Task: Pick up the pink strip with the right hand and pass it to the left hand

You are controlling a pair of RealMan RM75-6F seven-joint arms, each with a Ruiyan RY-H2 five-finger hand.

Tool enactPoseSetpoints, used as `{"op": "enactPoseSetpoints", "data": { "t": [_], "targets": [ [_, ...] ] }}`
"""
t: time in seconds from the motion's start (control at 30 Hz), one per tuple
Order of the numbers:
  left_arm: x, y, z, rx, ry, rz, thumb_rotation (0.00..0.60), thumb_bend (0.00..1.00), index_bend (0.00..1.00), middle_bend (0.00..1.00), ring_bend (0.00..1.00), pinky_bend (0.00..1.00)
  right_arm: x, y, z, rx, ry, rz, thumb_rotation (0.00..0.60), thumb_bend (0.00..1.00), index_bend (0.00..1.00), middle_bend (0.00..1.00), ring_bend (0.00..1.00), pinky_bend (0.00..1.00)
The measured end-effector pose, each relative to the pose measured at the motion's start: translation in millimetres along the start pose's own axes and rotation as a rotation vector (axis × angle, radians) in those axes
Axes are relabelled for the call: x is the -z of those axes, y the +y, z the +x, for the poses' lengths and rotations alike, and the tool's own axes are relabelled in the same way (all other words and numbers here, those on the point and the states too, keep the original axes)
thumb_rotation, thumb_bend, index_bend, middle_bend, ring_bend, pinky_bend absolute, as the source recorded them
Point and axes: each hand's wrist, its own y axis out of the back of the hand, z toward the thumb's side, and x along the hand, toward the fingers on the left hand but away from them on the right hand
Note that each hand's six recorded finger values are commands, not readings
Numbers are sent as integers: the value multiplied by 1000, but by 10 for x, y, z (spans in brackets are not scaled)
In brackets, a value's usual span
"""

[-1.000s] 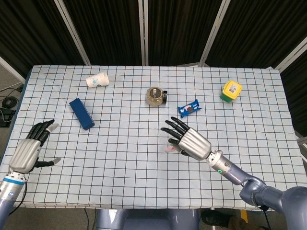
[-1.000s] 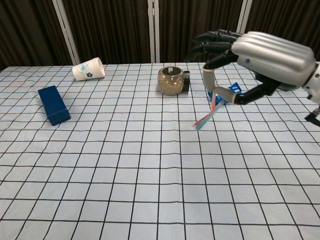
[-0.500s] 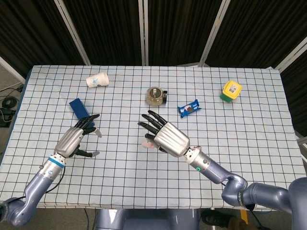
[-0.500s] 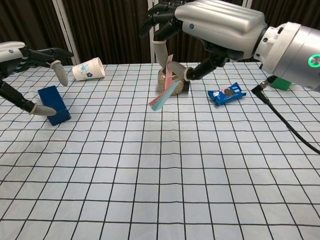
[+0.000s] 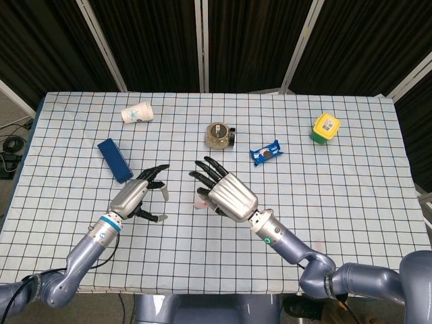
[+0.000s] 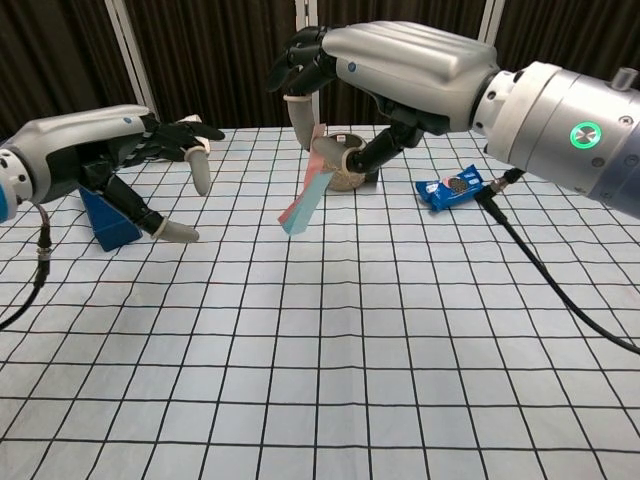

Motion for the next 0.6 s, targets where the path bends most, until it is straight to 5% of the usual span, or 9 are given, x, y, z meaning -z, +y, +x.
{"op": "enactPoseSetpoints", "data": {
  "t": [0.6],
  "targets": [
    [-375, -473, 284, 38, 21, -107, 600, 11, 539, 0, 0, 0, -15, 44, 2, 1, -27, -40, 600, 459, 739, 187, 0, 0]
  ]
}}
